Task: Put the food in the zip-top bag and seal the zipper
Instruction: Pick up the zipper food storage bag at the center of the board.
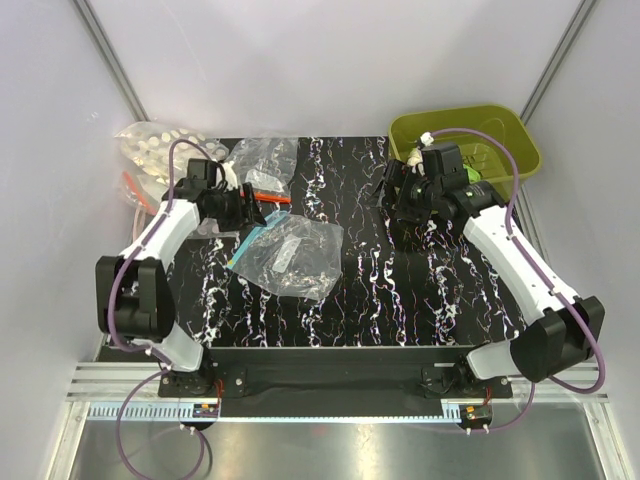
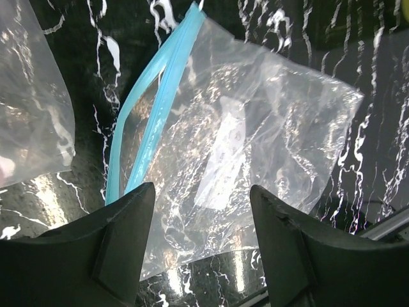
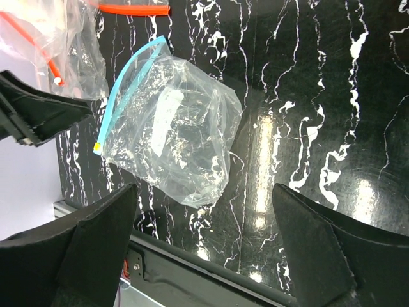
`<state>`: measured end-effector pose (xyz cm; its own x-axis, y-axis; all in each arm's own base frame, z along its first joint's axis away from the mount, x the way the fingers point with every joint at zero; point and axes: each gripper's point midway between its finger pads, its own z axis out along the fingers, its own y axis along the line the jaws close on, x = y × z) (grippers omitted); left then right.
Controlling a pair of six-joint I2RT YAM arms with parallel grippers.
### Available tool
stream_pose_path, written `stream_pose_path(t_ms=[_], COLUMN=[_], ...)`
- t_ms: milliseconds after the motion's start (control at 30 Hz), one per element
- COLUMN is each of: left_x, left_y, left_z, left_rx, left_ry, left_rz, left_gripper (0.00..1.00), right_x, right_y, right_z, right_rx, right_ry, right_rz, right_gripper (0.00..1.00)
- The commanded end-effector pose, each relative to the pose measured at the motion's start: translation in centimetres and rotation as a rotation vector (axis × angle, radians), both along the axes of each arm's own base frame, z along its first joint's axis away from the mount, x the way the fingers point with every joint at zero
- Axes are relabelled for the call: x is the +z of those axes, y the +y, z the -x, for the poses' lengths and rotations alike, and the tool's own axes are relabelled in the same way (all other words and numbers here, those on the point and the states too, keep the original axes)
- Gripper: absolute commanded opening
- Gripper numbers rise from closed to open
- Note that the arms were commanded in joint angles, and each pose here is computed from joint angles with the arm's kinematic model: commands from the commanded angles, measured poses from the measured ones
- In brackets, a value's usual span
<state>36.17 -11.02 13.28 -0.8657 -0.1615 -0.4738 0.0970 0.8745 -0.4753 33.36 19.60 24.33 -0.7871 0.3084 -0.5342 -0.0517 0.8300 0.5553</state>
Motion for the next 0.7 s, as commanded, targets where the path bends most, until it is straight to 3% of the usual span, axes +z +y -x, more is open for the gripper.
stream_pose_path(t_ms=[0,433,467,500,567,667], left_x=[0.9,-6.1,-6.3,-6.5,-6.4,-5.2], left_y=[-0.4,1.2,1.0,0.8,0.2,-0.4], left_z=[-1.1,-2.2,-2.0,-1.9,-1.4,-0.9], left_rx=[-0.025,0.025,0.018,0.007,-0.01,-0.024], left_ry=[-0.016,0.14,0.151,0.159,0.171,0.144], left_rz=[0.019,-0.081,-0.07,-0.061,-0.024,0.013], left_gripper=[0.67,0.71,0.67,0.55,0.43,0.17], right_x=[1.4,1.5,1.4,1.3,1.1,0.9], right_y=[-0.3,-0.6,-0.7,-0.7,-0.7,-0.7], right_z=[0.3,0.6,0.6,0.6,0.5,0.4], right_rx=[0.004,-0.007,-0.006,-0.005,-0.006,-0.006], right_ry=[-0.064,-0.078,-0.077,-0.076,-0.073,-0.066], right_rz=[0.013,0.015,0.019,0.02,0.027,0.028], right_gripper=[0.94,0.95,0.95,0.95,0.95,0.95])
